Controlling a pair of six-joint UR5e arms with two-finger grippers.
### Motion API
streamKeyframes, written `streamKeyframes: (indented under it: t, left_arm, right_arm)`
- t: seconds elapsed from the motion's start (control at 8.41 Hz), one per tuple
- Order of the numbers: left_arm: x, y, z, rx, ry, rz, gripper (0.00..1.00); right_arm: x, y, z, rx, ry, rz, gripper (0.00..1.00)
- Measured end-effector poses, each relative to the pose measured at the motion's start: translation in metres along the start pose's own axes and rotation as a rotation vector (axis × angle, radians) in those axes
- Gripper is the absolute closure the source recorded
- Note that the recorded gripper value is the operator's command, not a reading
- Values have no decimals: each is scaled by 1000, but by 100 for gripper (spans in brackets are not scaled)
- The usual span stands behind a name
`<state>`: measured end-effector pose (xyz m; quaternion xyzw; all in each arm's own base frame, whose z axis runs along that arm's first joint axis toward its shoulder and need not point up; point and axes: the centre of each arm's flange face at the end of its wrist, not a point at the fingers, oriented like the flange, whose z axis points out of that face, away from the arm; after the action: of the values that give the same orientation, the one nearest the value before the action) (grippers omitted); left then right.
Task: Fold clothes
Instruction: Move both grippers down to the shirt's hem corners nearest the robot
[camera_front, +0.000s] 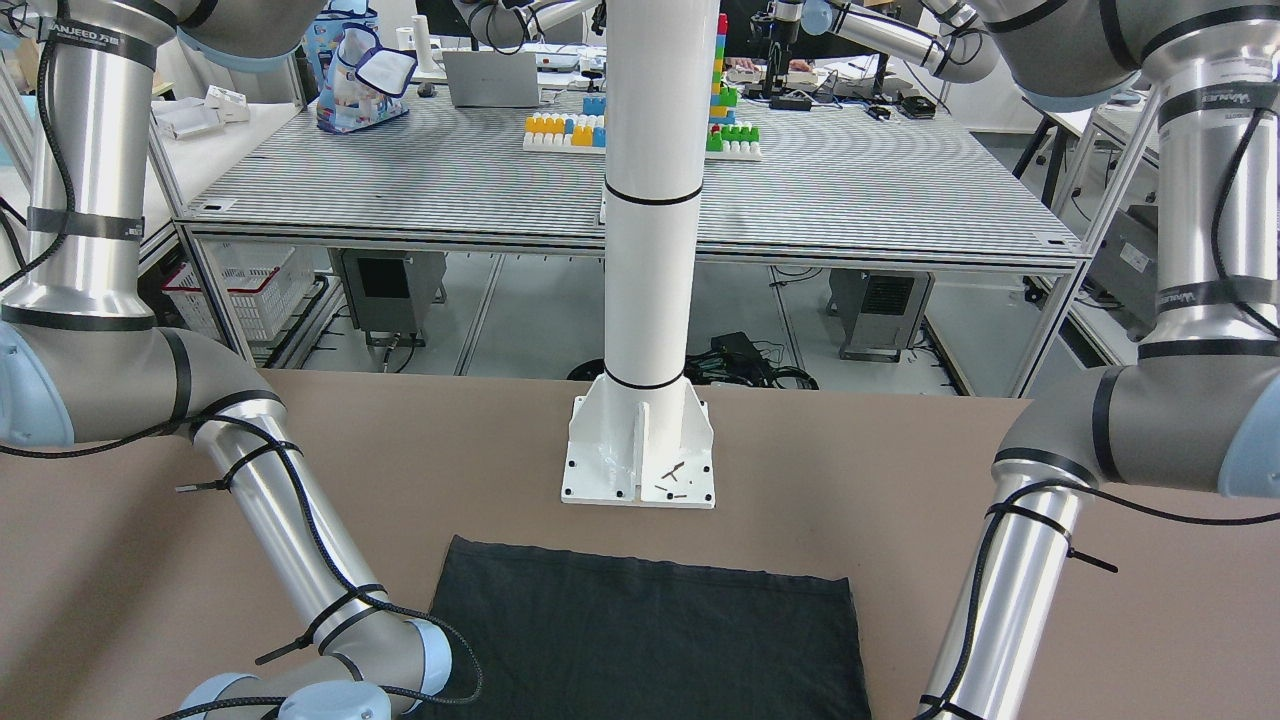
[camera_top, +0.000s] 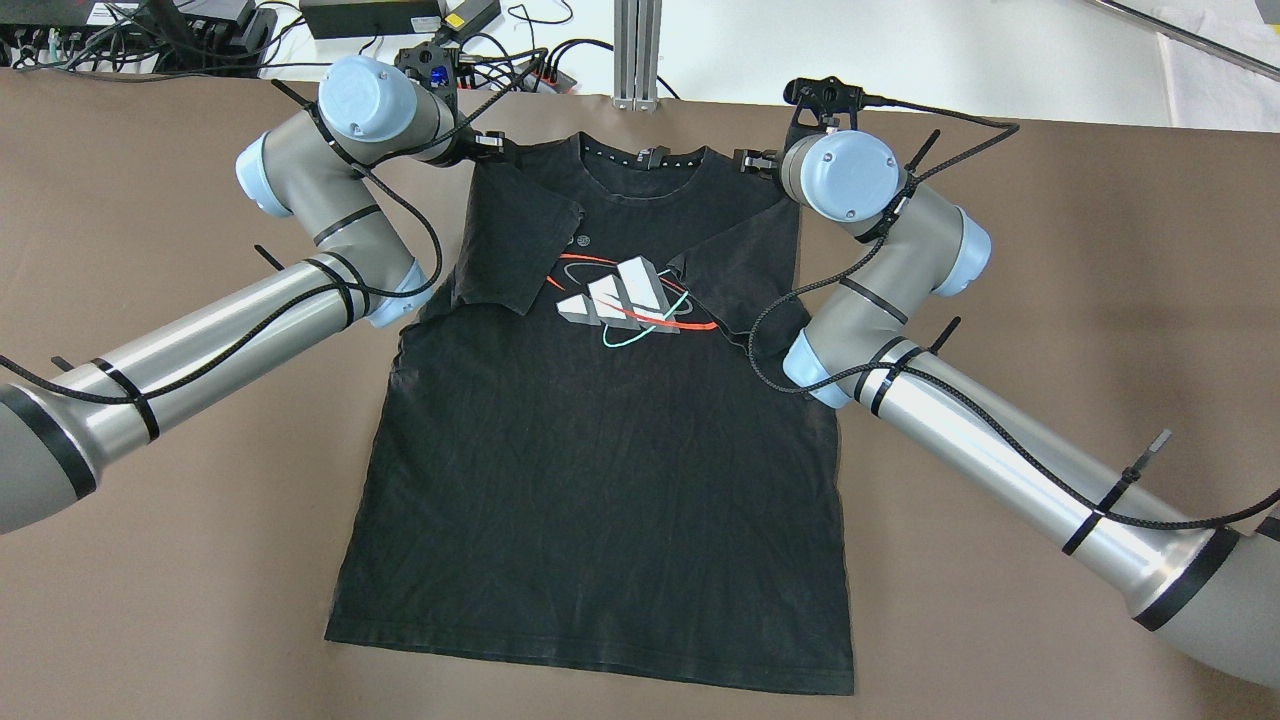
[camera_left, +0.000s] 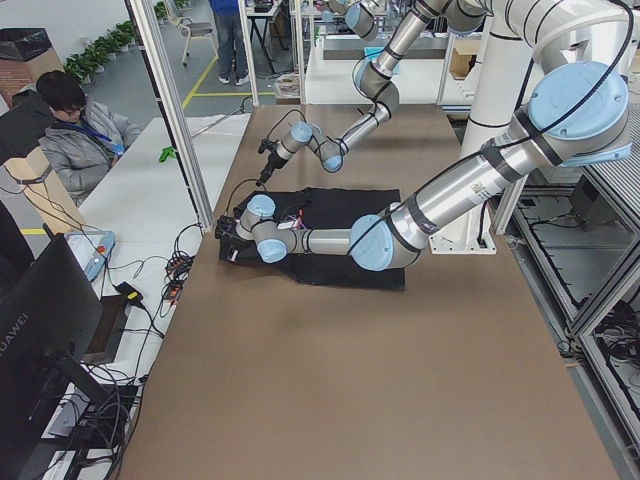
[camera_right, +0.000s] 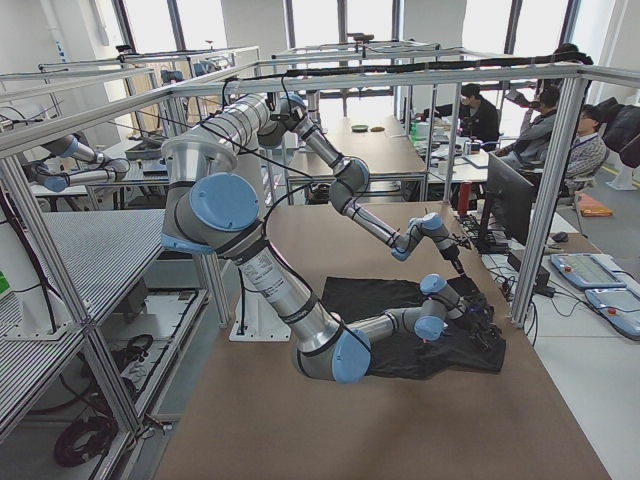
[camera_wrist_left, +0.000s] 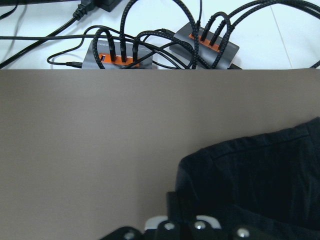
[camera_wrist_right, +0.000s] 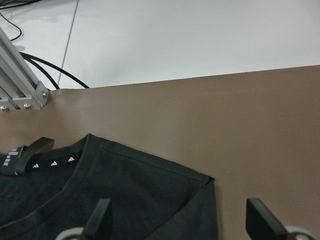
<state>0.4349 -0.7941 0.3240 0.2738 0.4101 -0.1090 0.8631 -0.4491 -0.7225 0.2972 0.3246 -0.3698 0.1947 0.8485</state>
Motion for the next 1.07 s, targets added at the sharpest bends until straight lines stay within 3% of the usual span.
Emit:
streamKeyframes:
  t: [0.12,0.24,0.71,1.07]
  left_arm:
    - [-11,3,0,6,-9,3,70]
    - [-25,9,0,14,-17,6,1]
    - [-42,6,-13,47,-11,33,0]
    - [-52,11,-66,-4,152,-24,0]
  right_arm:
    - [1,0,0,0,1,-1,6]
    - [2,1,1,-1,3,-3,6]
    - [4,4,-5,-14,-17,-4,6]
    - [9,18,-44,-120,-145,1,6]
